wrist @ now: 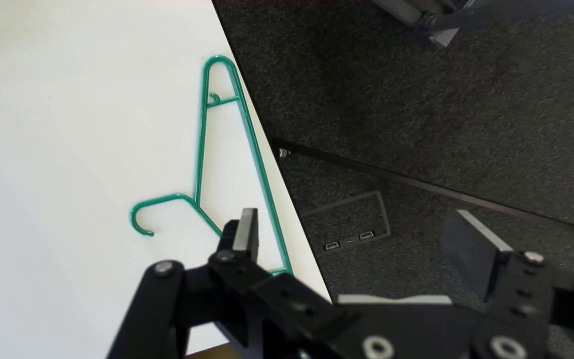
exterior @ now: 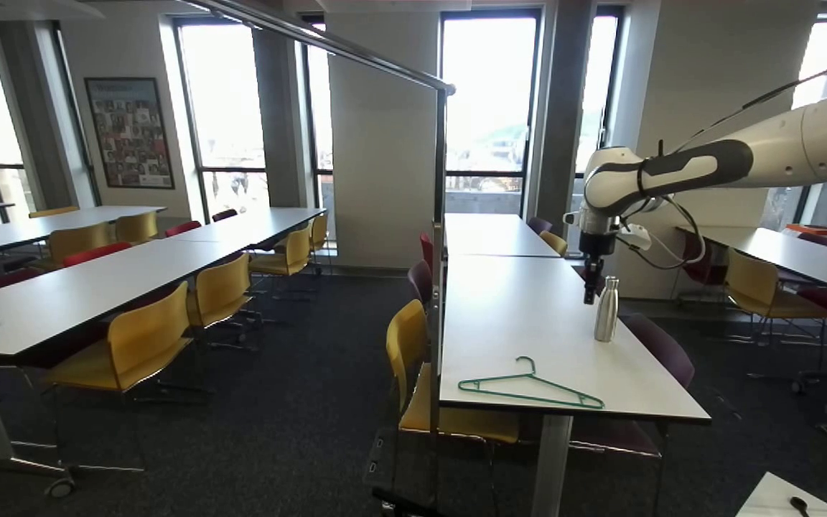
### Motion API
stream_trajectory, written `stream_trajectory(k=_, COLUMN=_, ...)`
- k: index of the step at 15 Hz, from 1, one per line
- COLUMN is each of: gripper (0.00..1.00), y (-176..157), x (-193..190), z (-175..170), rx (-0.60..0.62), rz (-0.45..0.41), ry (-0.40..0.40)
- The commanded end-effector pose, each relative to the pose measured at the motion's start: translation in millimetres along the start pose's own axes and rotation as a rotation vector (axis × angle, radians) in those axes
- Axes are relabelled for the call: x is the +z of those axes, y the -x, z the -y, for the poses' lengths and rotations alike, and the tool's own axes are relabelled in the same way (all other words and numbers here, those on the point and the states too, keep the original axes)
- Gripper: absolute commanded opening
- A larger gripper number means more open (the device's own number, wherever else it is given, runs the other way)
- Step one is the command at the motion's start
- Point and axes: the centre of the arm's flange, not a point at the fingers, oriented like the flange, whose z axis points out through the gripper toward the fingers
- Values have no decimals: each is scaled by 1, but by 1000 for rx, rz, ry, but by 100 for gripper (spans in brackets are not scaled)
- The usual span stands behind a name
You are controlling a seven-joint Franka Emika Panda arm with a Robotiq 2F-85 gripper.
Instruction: Put the green hanger on the metal rod
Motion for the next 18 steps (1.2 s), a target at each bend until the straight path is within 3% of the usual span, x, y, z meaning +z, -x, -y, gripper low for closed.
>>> stream_trajectory(k=1, gripper=100, y=-1, x=-1, z=0, rx=-3, rz=-1, ry=1)
stream_trajectory(k=9, gripper=100, y=-9, x=4, z=-1, rx=-23, rz=15, ry=-11)
stream_trajectory(k=15, gripper=100, y=-50, x=72, z=-1, rx=-83, rz=115, ry=-39)
stream_trajectory(k=18, gripper=100, y=-70, x=107, z=4, rx=-109, rz=178, ry=-3)
